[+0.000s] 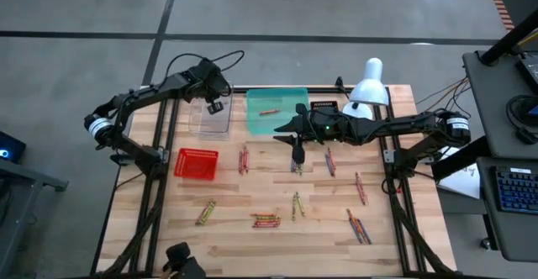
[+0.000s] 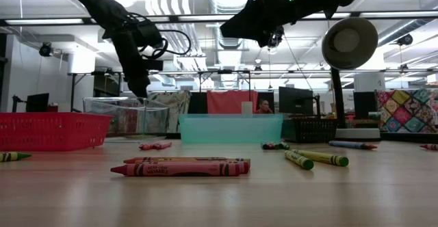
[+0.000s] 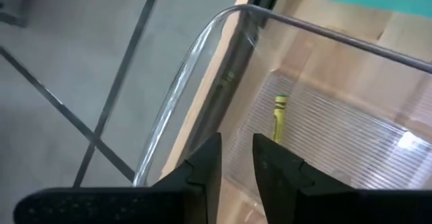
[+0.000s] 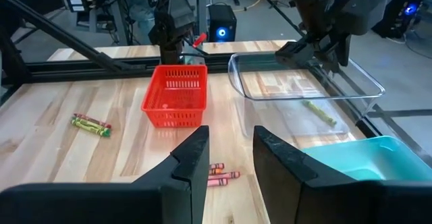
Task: Sort crayons
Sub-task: Put the green crayon into the transparent bin
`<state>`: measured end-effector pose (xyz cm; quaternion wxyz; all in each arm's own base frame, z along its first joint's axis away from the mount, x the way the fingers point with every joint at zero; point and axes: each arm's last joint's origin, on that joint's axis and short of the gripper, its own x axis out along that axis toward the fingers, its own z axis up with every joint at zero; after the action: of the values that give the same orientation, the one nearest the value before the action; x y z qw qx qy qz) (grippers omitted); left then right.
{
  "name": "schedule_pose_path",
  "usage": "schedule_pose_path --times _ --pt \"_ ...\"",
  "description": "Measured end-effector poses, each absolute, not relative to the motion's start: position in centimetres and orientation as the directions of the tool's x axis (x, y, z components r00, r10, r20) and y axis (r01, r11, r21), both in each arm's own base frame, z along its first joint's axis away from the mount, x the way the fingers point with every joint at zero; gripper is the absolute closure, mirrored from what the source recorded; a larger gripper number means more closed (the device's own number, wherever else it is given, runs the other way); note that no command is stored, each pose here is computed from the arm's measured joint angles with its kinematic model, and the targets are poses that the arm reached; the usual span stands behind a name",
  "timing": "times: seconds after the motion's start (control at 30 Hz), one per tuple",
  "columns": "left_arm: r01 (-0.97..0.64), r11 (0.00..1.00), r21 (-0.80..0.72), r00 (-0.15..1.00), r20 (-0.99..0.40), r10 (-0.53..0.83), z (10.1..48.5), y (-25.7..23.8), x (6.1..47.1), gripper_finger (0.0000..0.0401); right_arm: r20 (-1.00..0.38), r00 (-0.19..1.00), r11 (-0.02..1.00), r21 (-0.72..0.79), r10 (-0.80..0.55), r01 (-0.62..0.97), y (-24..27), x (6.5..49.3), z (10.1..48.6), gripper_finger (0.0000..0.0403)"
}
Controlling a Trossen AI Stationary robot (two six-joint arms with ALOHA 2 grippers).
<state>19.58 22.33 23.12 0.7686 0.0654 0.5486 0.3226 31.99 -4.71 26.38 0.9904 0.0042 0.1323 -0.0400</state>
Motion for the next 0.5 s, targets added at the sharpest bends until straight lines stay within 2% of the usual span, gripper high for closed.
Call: schedule_pose_path --times 0.23,0.33,0.5 --pt "-0.546 0.739 0.395 0.228 -0.779 0.584 24.3 21.7 19.4 0.0335 -0.291 0.954 0.994 0.052 -0.077 0.096 -4.7 31.9 26.1 0.0305" --pt "-0.578 0.769 0.272 0.351 -0.768 0.536 25.5 21.0 19.2 0.0343 -0.303 0.95 0.991 0.079 -0.076 0.105 -4.7 31.9 26.0 0.0304" --pt "-0.483 0.875 0.036 0.623 -0.687 0.373 27.6 18.9 19.0 0.0357 -0.321 0.944 0.983 0.139 -0.071 0.121 -4.7 31.8 25.8 0.0304"
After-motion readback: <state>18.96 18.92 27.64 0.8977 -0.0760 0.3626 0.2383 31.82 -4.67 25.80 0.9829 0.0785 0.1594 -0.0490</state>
